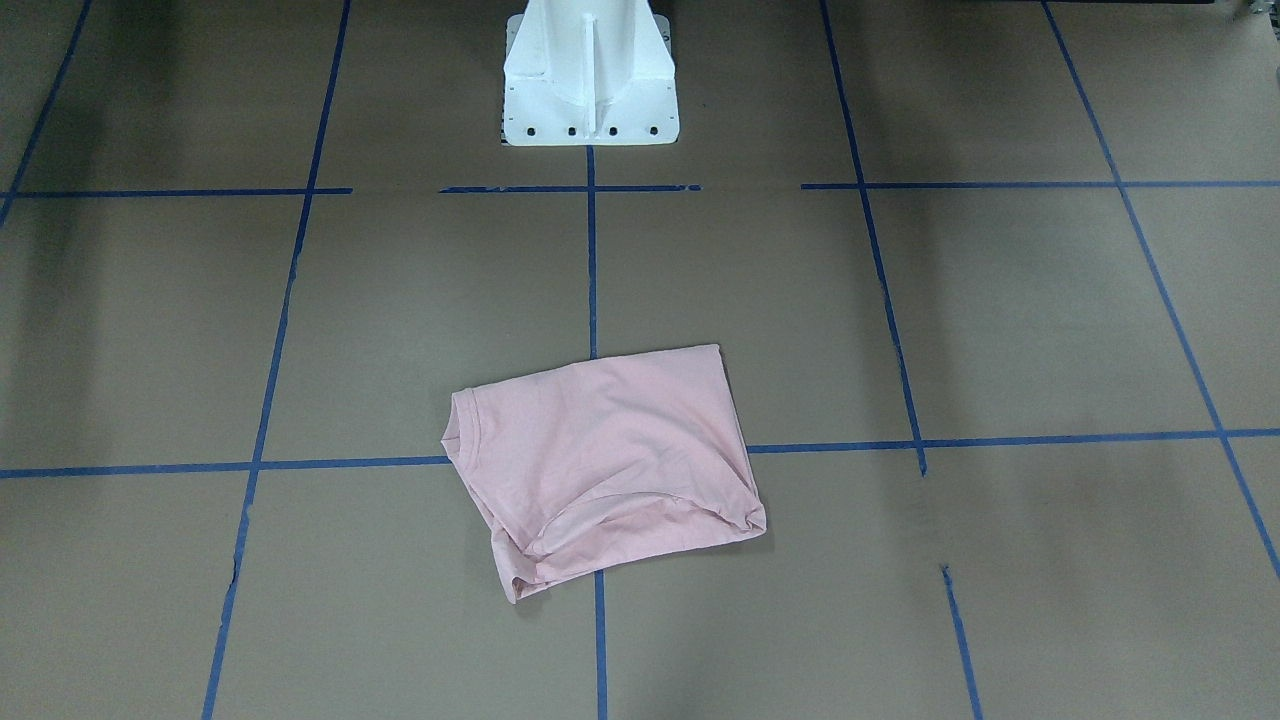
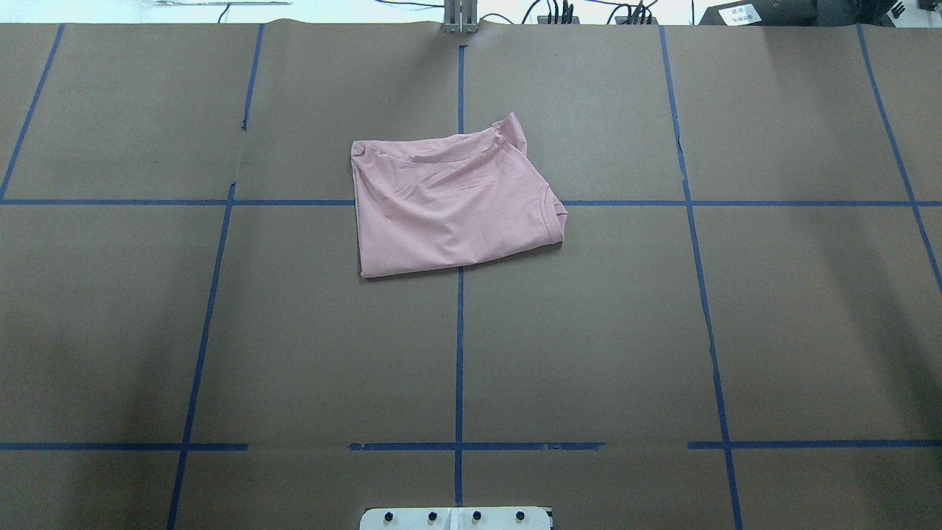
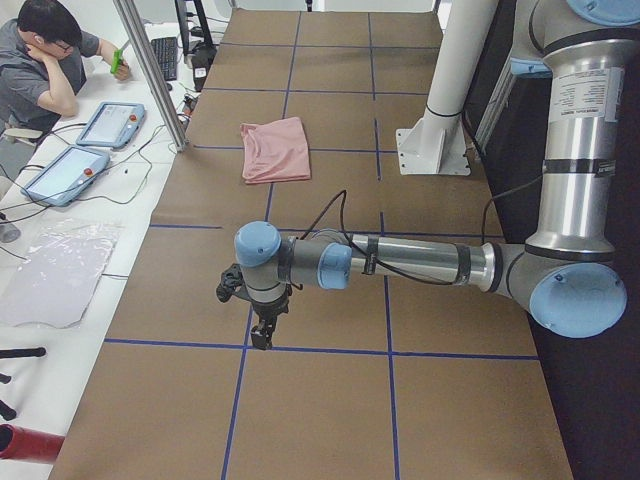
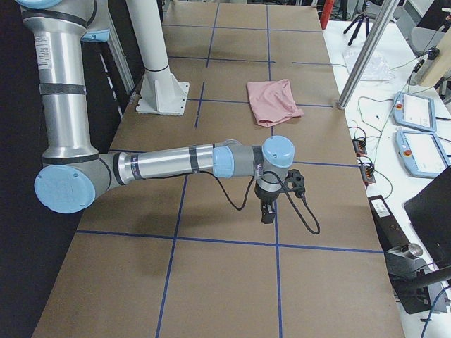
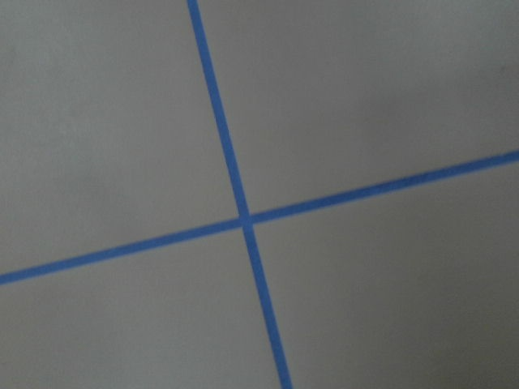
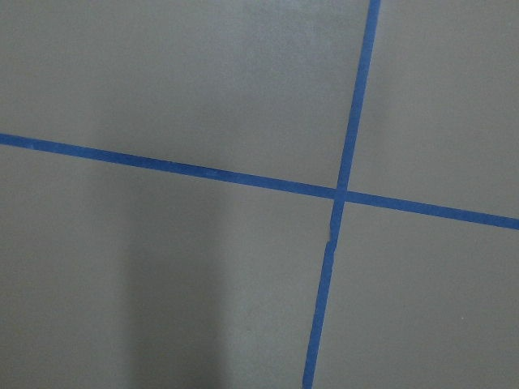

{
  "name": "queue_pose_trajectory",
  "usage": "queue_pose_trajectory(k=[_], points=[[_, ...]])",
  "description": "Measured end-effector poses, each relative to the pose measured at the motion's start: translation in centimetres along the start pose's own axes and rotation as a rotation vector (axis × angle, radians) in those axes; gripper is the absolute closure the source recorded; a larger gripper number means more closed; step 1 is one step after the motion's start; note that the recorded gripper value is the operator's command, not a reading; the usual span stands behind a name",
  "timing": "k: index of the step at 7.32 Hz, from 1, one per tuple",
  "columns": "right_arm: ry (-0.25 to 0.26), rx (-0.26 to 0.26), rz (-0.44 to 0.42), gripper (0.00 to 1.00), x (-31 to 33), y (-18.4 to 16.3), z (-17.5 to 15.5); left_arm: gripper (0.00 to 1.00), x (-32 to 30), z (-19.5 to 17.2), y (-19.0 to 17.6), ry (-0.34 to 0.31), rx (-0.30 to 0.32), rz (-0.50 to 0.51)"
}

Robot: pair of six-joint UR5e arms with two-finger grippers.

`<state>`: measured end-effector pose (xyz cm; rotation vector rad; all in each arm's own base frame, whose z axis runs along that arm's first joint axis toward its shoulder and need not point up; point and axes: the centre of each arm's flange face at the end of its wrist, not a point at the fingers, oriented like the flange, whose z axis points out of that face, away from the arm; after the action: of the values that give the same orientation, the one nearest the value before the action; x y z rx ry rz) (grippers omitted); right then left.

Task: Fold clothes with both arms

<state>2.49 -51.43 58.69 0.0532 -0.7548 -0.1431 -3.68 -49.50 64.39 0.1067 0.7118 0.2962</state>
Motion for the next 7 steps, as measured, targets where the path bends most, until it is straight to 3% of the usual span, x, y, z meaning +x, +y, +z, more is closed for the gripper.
queue_pose_trajectory(k=[2, 5, 7], points=[[-0.011, -0.009, 0.027, 0.0, 1.0, 1.0, 0.4, 0.0, -0.9, 0.2, 0.5, 0.042, 0.006, 0.005], [-0.014, -0.037, 0.061, 0.0, 3.3, 2.7, 2.4, 0.0, -0.9, 0.1, 0.4, 0.048, 0.019, 0.007], [-0.012, -0.021, 0.085, 0.0, 6.1, 4.1, 3.5, 0.0, -0.8, 0.0, 0.3, 0.046, 0.021, 0.007]])
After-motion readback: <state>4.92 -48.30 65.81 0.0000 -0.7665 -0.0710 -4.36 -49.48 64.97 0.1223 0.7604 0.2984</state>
